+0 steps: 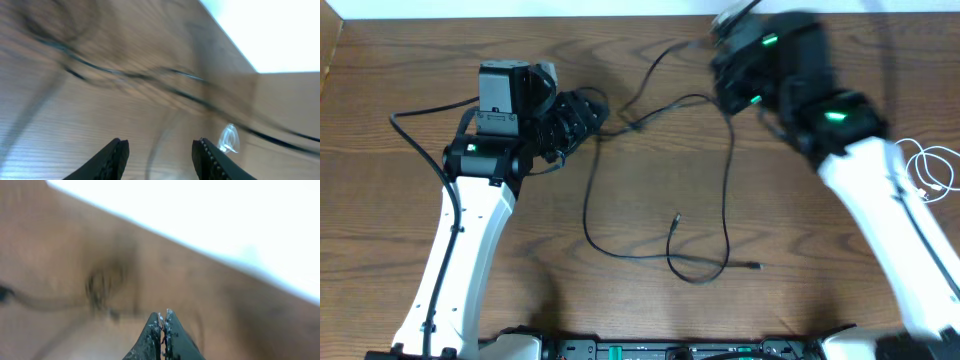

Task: Untangle cables

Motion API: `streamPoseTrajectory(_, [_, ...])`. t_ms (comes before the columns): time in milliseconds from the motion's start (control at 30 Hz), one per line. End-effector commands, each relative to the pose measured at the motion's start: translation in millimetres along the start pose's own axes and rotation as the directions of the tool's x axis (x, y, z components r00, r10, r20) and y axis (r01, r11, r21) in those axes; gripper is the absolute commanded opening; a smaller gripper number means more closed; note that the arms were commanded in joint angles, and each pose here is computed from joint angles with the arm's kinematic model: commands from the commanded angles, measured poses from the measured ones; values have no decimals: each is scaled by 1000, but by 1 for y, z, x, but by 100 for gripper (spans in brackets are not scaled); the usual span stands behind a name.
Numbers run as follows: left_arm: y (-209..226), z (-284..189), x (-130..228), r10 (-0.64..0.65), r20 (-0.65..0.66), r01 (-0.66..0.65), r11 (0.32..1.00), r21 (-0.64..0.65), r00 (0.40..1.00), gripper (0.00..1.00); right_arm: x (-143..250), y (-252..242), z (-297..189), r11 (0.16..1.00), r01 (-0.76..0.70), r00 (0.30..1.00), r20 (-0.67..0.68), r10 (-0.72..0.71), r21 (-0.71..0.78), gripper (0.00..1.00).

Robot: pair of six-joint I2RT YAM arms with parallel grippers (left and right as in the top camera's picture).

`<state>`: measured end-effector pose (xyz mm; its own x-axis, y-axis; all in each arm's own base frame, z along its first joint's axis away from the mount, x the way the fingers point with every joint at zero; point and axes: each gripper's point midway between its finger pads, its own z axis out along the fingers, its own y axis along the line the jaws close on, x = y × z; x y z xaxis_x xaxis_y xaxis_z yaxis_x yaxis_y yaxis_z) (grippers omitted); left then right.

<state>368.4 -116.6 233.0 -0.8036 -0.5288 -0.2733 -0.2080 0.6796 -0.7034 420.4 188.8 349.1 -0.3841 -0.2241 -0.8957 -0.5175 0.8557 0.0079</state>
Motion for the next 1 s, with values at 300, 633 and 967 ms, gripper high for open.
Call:
streamPoseTrajectory(300, [48, 60, 13, 10, -105, -30, 981, -192, 994, 46, -171, -32, -165, 991, -130, 793, 603, 88, 27, 1])
streamPoseTrajectory(633, [42, 68, 32, 61, -164, -93, 977, -192, 984, 46, -140, -116, -161, 839, -358, 821, 566, 74, 410, 1])
streamPoseTrajectory(967, [82, 54, 41, 71, -197, -142, 916, -374, 978, 46, -22, -277, -183, 457, -424, 906, 368, 211, 782, 1])
